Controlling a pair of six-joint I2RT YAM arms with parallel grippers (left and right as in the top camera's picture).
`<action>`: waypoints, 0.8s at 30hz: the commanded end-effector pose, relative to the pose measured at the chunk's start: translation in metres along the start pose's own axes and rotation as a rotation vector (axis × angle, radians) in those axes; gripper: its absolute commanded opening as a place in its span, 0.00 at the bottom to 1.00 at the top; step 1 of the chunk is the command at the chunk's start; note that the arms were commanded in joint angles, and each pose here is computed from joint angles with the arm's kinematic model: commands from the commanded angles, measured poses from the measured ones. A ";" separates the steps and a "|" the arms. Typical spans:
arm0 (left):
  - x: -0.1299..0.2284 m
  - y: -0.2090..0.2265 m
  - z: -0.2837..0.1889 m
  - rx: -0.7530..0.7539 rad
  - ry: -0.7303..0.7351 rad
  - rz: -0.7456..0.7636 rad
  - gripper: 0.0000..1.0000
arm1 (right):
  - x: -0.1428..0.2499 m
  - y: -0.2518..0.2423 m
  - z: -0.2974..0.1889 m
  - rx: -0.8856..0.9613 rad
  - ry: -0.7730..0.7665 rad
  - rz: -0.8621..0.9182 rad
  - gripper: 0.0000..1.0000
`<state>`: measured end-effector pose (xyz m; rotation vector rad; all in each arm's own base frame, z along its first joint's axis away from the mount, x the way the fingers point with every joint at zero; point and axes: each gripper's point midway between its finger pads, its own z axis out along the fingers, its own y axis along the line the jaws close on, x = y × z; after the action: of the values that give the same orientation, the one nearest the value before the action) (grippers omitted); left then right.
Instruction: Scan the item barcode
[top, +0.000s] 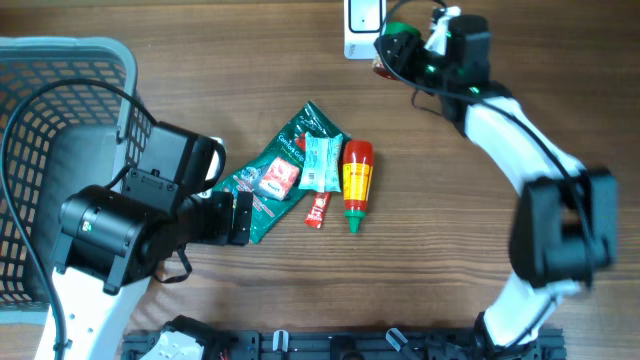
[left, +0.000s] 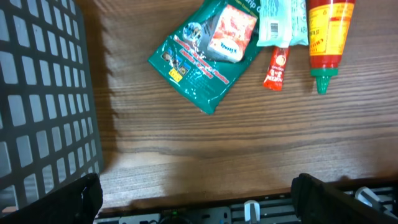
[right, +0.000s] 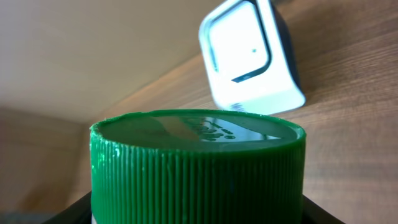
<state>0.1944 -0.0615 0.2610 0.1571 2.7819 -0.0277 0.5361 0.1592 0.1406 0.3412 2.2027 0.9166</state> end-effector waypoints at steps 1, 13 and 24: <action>-0.001 -0.001 -0.002 0.014 -0.011 -0.015 1.00 | -0.023 0.014 0.042 -0.042 -0.023 0.008 0.38; -0.001 -0.001 -0.002 0.013 -0.011 -0.015 1.00 | -0.052 0.022 0.098 -0.009 -0.124 0.029 0.38; -0.001 -0.001 -0.002 0.013 -0.011 -0.015 1.00 | -0.086 0.007 0.054 0.121 -0.107 -0.020 0.29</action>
<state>0.1946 -0.0616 0.2611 0.1570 2.7812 -0.0280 0.6241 0.1870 0.1045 0.4670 2.2355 0.8254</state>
